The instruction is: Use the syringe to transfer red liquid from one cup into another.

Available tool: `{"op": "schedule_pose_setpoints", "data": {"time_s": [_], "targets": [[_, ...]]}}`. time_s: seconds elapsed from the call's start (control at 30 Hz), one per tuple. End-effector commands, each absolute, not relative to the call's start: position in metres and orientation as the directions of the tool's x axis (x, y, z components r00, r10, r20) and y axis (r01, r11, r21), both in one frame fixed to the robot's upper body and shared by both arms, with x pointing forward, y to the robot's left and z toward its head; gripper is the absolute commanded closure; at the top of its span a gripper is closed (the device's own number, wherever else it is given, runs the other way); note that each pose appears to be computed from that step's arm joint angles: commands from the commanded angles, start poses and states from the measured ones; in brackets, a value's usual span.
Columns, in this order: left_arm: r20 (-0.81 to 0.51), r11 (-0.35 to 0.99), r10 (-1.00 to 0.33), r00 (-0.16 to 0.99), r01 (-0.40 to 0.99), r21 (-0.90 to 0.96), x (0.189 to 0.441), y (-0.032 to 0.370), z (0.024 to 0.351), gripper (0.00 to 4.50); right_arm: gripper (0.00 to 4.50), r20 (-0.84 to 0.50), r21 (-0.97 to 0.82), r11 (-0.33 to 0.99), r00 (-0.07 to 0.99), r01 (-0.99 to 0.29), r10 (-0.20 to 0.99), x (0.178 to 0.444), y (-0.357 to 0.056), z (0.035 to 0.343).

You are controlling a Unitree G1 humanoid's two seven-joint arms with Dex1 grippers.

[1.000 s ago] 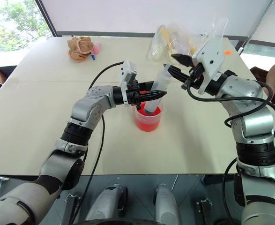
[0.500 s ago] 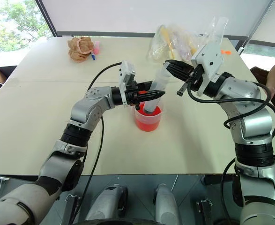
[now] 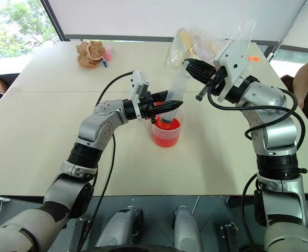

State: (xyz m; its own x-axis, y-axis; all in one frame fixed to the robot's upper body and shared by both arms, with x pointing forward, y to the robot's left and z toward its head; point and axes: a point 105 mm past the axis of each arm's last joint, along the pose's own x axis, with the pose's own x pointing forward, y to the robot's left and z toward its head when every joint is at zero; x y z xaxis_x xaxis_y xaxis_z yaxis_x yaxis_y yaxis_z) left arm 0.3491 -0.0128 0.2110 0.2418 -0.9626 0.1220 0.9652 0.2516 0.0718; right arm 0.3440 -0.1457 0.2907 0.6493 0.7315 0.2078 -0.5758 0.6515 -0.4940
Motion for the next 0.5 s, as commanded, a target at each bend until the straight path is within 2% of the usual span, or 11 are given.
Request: {"op": "schedule_pose_setpoints", "data": {"time_s": [0.03,0.07,0.13,0.27,0.3,0.37,0.5], "targets": [[0.066,0.131,-0.990,0.125,0.987,0.096,0.328,-0.031,0.200,3.11,4.46,0.379,-0.479,0.779,0.706,-0.404,0.599,0.343,-0.179,0.336],[0.070,0.133,-0.990,0.126,0.986,0.098,0.328,-0.031,0.202,3.11,3.81,0.359,-0.477,0.762,0.695,-0.437,0.623,0.341,-0.176,0.333],[0.080,0.133,-0.989,0.125,0.986,0.101,0.328,-0.032,0.206,3.11,3.06,0.333,-0.479,0.742,0.685,-0.469,0.648,0.338,-0.173,0.328],[0.126,0.138,-0.984,0.124,0.984,0.111,0.328,-0.032,0.223,3.11,0.99,0.320,-0.482,0.768,0.731,-0.422,0.603,0.339,-0.181,0.323],[0.136,0.143,-0.983,0.127,0.984,0.111,0.328,-0.031,0.226,3.11,0.61,0.316,-0.460,0.773,0.732,-0.438,0.603,0.337,-0.183,0.320],[0.152,0.161,-0.978,0.144,0.981,0.109,0.331,-0.028,0.232,3.11,0.61,0.330,-0.367,0.798,0.736,-0.477,0.592,0.331,-0.190,0.317],[0.175,0.184,-0.971,0.163,0.977,0.110,0.333,-0.024,0.244,3.11,0.61,0.418,-0.063,0.814,0.726,-0.577,0.547,0.306,-0.223,0.310]]}}
